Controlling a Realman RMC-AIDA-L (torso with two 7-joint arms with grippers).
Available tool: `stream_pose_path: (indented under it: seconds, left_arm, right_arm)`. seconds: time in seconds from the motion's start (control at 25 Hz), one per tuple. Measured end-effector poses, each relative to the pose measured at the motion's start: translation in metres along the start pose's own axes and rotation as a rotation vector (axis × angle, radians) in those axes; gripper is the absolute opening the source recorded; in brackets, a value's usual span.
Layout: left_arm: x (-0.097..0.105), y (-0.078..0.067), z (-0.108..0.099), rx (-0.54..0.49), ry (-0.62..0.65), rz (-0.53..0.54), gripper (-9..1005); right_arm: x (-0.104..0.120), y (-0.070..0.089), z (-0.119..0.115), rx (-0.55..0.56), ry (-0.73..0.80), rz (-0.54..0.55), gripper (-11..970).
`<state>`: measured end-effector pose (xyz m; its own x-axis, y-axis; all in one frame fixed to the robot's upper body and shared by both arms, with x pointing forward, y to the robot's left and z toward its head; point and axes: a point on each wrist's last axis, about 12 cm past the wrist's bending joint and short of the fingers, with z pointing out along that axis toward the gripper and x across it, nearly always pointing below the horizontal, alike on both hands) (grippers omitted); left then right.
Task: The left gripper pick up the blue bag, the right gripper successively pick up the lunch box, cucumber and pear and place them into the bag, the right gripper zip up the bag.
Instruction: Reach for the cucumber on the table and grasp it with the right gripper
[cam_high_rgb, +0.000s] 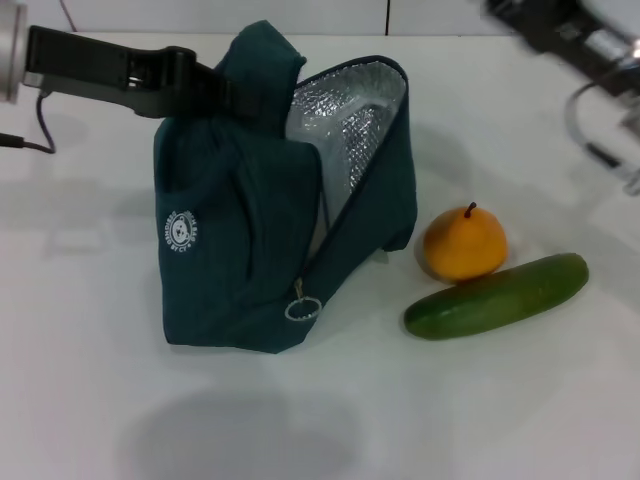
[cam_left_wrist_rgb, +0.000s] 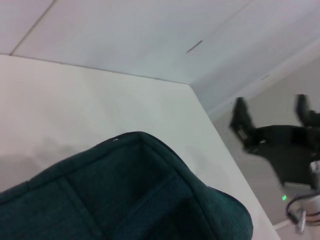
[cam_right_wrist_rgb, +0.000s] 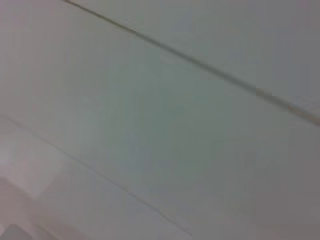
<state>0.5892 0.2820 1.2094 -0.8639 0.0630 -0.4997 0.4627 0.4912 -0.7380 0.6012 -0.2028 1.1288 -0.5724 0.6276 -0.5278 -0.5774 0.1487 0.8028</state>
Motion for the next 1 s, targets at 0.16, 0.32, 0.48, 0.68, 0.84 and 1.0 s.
stream_pose_path:
  seconds: [0.16, 0.32, 0.48, 0.68, 0.84, 1.0]
  left_arm:
    - [0.001, 0.002, -0.004, -0.009, -0.005, -0.004, 43]
    - [0.001, 0.002, -0.004, -0.007, -0.007, -0.003, 42]
    - [0.005, 0.004, -0.006, -0.011, -0.009, -0.013, 40]
    - [0.006, 0.005, -0.006, -0.014, -0.006, 0.001, 40]
    - [0.006, 0.005, -0.005, -0.016, -0.002, 0.008, 40]
    - [0.006, 0.006, -0.005, -0.018, -0.009, 0.008, 41]
  right_arm:
    - [-0.044, 0.006, -0.022, -0.007, 0.102, -0.239, 674]
    - [-0.084, 0.020, -0.030, -0.005, 0.367, -0.479, 747]
    - [-0.107, 0.030, -0.028, 0.034, 0.605, -0.655, 766]
    - [-0.122, 0.045, -0.030, 0.066, 0.972, -0.911, 774]
    - [-0.125, 0.055, -0.030, 0.109, 1.141, -1.037, 799]
    - [-0.122, 0.061, -0.025, 0.167, 1.271, -1.156, 869]
